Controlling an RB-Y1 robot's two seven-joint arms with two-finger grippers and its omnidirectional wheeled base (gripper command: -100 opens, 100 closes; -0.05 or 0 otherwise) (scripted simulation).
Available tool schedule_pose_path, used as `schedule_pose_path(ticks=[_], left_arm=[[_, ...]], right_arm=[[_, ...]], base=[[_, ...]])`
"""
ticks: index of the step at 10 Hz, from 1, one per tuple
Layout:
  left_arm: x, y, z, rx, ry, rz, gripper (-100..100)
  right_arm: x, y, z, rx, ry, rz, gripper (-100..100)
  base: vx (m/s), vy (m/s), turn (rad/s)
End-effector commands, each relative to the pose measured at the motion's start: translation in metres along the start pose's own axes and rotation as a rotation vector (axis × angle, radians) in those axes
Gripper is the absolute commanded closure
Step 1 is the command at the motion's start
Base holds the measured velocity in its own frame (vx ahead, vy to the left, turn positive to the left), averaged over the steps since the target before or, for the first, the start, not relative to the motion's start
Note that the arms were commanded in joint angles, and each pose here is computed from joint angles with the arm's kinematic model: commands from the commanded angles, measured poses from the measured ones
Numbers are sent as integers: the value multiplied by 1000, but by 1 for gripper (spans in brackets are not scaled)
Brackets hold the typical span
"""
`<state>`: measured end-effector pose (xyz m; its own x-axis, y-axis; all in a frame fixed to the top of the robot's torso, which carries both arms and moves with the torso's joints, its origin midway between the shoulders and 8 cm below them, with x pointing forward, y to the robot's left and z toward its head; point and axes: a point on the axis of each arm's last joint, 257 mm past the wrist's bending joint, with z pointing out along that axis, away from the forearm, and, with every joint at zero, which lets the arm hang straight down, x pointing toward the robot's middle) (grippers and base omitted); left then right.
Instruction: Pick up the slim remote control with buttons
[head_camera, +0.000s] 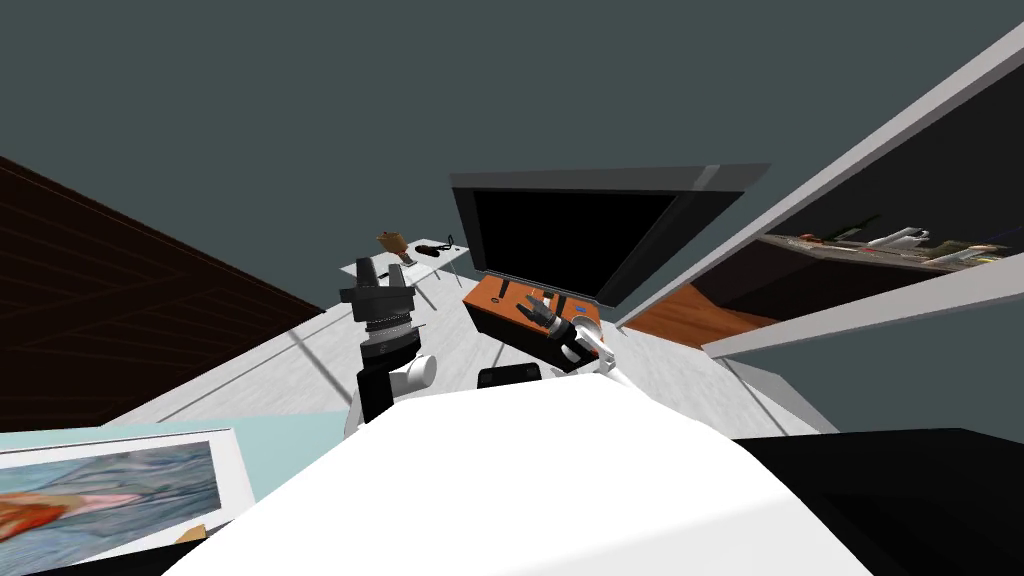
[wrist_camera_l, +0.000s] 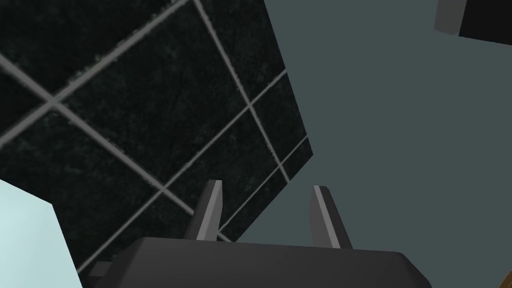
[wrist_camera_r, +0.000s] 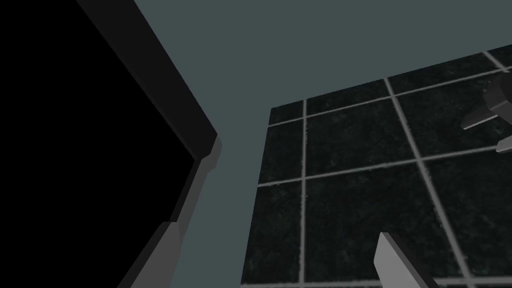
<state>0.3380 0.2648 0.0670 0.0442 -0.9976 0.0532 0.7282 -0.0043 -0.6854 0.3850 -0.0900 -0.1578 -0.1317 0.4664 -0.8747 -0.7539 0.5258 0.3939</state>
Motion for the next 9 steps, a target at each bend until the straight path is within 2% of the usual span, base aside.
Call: schedule_pose_path(ticks=[1,3,5,6,7,8,9], left_arm=[[0,0,0,0,0,0,0],[0,0,0,0,0,0,0],[0,0,0,0,0,0,0],[0,0,0,0,0,0,0],[0,0,0,0,0,0,0],[0,0,0,0,0,0,0],[0,0,0,0,0,0,0]], right_arm=[[15,-9,0,3,47,-27,-100],[60,-17,-12,-32,196,-143,-100],[71,-26,-21,-11,224,-134,-100],[96,-33,-34,-26,308,-188,-100],[98,-36,-36,-18,315,-185,-100],[123,-45,-53,-32,400,-238,-100],[125,-47,-55,-25,406,-236,-100]], base=[[-23,-5,134],[-27,-1,321],[-15,-7,96],[-8,1,314],[-7,-10,168],[-10,-9,276],[-7,-14,157]])
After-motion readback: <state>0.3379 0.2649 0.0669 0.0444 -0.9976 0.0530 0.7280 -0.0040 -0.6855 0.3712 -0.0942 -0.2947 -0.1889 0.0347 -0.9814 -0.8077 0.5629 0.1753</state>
